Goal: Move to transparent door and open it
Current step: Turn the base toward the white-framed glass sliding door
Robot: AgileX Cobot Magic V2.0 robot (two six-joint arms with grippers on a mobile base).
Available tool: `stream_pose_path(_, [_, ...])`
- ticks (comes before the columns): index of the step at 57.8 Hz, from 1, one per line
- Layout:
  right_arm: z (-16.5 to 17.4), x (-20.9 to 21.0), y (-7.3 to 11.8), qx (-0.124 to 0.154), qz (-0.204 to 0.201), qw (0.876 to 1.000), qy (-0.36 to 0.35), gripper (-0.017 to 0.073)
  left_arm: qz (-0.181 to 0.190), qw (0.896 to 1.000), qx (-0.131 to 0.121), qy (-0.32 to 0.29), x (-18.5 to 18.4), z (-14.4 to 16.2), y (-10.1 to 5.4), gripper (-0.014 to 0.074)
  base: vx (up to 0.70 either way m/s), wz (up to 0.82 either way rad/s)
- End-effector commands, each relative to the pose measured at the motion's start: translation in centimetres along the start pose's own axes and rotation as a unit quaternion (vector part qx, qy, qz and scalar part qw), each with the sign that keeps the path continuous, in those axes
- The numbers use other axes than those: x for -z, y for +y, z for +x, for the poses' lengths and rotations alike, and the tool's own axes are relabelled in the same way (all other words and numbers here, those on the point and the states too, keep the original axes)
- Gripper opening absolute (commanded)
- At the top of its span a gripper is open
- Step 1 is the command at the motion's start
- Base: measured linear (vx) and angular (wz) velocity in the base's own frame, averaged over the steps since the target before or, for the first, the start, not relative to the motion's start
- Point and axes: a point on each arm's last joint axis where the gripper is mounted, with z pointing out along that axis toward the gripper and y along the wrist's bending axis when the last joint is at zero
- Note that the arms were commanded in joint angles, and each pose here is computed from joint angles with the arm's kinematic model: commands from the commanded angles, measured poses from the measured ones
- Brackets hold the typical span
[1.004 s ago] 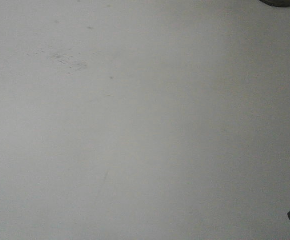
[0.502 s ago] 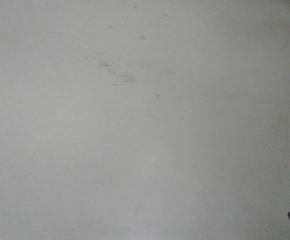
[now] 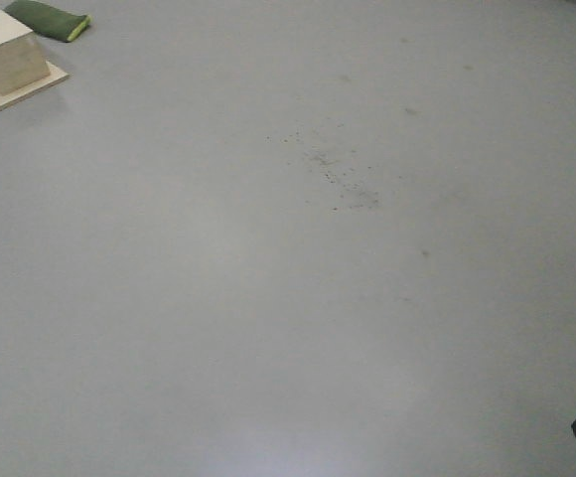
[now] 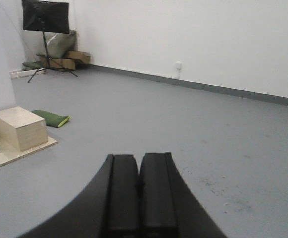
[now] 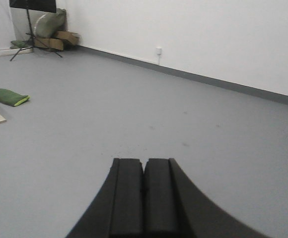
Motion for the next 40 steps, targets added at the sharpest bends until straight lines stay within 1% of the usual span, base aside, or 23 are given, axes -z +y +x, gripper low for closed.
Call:
stream_pose_path(1, [-0.7, 0.12, 0.02, 0.004, -0.001, 0.999, -0.048, -0.0009, 0.005, 0.999, 0.003, -0.042, 0.09, -0.5, -0.06, -0.0006, 0.48, 0.52])
stream_pose_path(40, [-0.7, 0.12, 0.02, 0.004, -0.001, 0.999, -0.048, -0.0009, 0.005, 0.999, 0.003, -0.042, 0.09, -0.5, -0.06, -0.0006, 0.5, 0.49])
